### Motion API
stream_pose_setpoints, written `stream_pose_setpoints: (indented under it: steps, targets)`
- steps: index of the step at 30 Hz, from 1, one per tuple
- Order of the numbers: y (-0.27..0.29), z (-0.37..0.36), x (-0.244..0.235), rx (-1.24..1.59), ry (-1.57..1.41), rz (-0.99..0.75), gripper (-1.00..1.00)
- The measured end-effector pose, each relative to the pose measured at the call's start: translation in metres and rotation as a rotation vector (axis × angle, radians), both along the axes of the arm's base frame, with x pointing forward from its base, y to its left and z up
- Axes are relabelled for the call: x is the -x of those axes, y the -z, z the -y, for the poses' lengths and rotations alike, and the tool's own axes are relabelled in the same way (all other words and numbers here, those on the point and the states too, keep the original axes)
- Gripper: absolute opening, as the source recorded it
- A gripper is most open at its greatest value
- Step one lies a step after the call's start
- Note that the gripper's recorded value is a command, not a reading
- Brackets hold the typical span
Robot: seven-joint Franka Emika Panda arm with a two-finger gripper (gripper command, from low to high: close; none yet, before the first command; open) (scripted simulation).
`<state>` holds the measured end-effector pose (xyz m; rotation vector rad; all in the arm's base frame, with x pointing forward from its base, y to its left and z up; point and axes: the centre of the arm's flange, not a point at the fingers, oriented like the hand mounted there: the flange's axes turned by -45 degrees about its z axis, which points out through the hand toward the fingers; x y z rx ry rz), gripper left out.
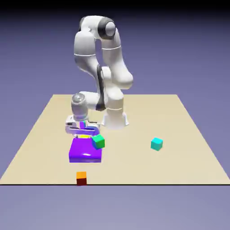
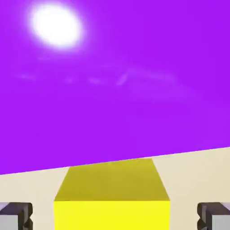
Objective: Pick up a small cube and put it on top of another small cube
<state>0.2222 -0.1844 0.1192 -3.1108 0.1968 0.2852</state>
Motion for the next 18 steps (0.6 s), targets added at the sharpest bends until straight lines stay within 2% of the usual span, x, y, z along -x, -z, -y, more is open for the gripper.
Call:
stream_pose_setpoints:
  steps: [12, 18]
  targets:
    - [-0.069, 0.001, -0.009, 0.000, 0.000, 0.000, -1.00]
    - [-0.049, -0.046, -0.025, -0.154, -0.178, -0.143, -1.00]
